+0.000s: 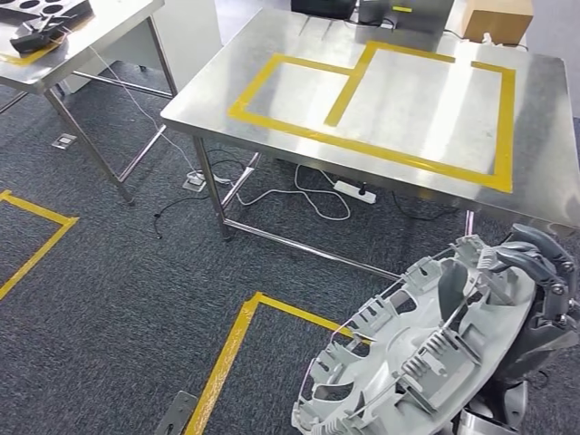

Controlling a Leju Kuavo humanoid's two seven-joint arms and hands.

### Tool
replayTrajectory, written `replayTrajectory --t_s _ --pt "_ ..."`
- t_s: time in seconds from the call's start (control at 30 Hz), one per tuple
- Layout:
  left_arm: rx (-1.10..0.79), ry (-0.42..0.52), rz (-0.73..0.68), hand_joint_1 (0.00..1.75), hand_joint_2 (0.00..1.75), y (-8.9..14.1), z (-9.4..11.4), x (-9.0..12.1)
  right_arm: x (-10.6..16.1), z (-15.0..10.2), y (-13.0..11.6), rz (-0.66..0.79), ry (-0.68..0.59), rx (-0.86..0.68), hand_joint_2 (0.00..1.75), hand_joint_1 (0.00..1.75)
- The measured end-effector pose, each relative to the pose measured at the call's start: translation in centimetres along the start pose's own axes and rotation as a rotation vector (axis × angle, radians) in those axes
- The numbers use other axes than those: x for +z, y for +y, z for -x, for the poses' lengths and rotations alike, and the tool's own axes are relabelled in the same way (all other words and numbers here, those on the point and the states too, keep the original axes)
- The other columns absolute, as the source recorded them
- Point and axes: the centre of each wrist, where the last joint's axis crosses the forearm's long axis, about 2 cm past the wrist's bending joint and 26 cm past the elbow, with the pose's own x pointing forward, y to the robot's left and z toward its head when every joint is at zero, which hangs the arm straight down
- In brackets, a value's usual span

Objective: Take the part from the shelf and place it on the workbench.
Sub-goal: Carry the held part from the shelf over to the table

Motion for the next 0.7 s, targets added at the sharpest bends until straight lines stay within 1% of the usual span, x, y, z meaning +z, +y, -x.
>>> replayTrajectory --t_s 0.7 --pt "-0.001 -0.001 0.004 0.00 1.75 -0.16 -0.06 0.05 0.47 -0.06 -0.07 -0.005 -0.001 -0.003 1.75 1.75"
